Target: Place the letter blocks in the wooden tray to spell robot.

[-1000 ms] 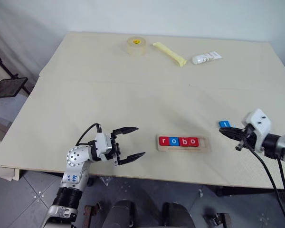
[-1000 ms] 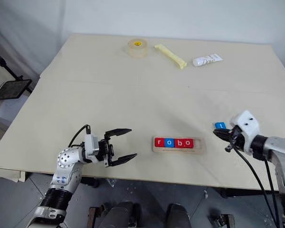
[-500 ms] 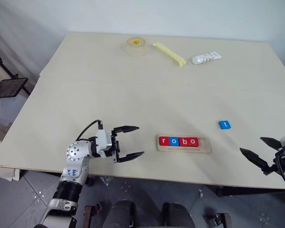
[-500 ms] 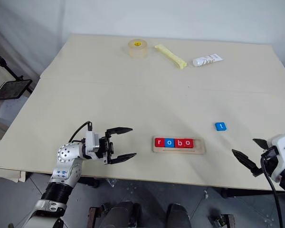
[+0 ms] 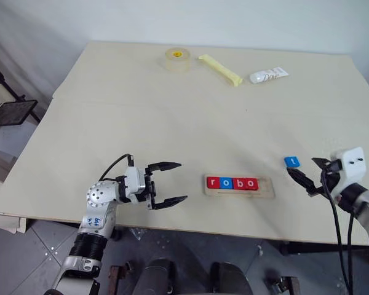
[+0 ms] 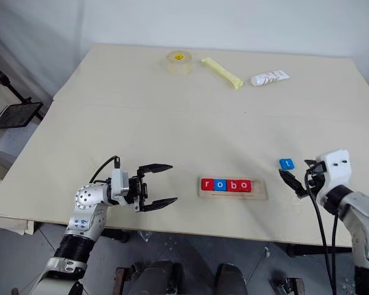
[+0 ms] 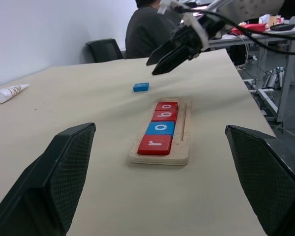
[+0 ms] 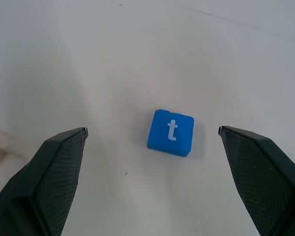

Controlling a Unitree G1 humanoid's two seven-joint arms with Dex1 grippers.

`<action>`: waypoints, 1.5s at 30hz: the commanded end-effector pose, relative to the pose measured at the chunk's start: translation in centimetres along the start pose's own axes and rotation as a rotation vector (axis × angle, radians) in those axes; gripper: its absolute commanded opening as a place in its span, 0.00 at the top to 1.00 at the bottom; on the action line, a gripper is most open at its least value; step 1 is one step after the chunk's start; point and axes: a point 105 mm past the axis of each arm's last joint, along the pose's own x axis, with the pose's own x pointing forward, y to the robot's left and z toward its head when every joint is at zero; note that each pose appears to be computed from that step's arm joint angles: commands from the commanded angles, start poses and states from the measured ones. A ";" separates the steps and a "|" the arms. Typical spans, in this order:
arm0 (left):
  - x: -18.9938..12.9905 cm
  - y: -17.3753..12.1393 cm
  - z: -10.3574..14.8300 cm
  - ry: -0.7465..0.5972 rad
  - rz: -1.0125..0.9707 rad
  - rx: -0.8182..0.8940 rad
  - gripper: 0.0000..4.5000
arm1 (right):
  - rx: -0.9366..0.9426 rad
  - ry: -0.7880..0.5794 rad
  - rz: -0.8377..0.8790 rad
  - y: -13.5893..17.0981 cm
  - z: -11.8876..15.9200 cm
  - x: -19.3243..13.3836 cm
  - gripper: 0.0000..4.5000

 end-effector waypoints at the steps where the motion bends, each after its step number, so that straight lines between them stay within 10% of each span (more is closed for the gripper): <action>1: -0.3 -0.2 0.8 -0.013 0.014 0.029 0.00 | 0.004 0.021 -0.036 -1.0 -0.5 1.6 0.01; 10: -0.5 -0.7 0.9 -0.007 0.031 0.028 0.00 | 0.070 0.041 -0.015 -0.9 -1.4 3.0 0.01; 21: -0.4 -0.5 0.8 -0.009 0.021 0.026 0.00 | 0.115 -0.027 -0.092 0.0 -1.2 2.2 0.68; 38: -0.1 0.1 0.5 -0.016 -0.029 0.012 0.00 | 0.178 -0.051 -0.272 5.4 -2.4 -3.3 0.67; 45: -0.1 0.3 0.6 -0.015 -0.035 0.015 0.00 | 0.155 -0.062 -0.229 6.1 -2.5 -3.9 0.17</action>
